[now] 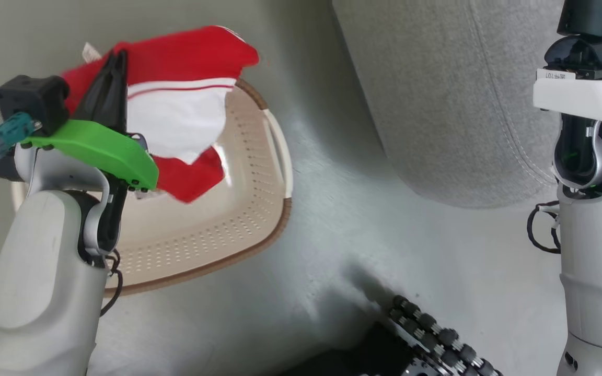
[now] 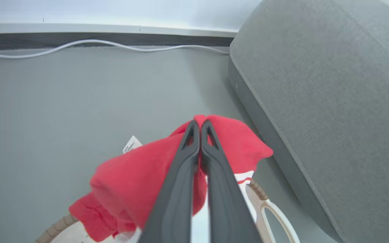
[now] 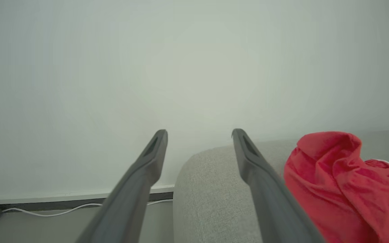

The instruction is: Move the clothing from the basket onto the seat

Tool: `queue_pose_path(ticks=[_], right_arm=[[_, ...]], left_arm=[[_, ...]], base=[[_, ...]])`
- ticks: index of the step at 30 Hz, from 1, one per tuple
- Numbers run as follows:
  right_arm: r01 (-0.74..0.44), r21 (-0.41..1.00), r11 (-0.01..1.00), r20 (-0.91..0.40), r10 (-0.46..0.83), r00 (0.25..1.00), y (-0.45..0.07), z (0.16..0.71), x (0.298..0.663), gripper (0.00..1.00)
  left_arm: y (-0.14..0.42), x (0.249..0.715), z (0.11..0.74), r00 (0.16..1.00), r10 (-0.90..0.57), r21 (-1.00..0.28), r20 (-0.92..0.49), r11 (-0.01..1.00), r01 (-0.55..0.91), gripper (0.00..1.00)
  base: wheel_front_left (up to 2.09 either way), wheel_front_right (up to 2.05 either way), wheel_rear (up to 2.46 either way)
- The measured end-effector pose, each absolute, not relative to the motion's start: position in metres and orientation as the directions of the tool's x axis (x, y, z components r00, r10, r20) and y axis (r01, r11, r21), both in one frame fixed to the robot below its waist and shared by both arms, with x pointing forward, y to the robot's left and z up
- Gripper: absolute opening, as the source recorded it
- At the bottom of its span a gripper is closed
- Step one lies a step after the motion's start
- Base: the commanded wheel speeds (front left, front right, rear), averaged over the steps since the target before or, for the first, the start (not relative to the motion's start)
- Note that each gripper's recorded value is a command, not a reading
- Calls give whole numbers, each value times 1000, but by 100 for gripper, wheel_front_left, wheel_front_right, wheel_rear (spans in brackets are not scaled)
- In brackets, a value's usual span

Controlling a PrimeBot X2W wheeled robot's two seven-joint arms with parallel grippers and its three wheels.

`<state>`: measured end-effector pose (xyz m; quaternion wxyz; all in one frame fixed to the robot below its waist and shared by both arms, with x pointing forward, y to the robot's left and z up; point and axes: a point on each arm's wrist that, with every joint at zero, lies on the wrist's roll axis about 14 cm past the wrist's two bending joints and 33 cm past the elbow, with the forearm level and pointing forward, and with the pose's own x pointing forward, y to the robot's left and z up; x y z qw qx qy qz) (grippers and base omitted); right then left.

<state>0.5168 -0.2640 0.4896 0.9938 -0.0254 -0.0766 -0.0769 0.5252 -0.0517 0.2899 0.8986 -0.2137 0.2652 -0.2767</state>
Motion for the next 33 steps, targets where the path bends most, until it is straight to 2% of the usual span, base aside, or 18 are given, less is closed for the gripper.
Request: queue_pose_path(ticks=[4, 9, 15, 22, 27, 33], right_arm=[[103, -40, 994, 197, -94, 976, -250, 505, 521, 100], [14, -40, 999, 240, -4, 971, -225, 522, 525, 100], [-154, -29, 988, 219, 157, 963, -174, 521, 515, 100], [-314, -6, 949, 226, 307, 924, -118, 529, 499, 100], [-491, 18, 871, 204, 477, 855, -58, 528, 469, 100], [-735, -7, 678, 173, 724, 667, 20, 531, 406, 100]], left_arm=[[-32, 543, 338, 808, -543, -537, -226, 762, 362, 0], [-5, 544, 385, 877, -466, -541, -114, 770, 338, 0], [11, 525, 442, 889, -459, -499, 5, 769, 400, 0], [28, 503, 491, 890, -450, -433, 79, 788, 437, 0], [38, 481, 511, 875, -480, -359, 68, 806, 470, 0], [49, 453, 532, 860, -507, -271, 48, 823, 500, 0]], base=[[0, 0, 0], [0, 0, 0], [0, 0, 0], [0, 0, 0], [0, 0, 0], [0, 0, 0]])
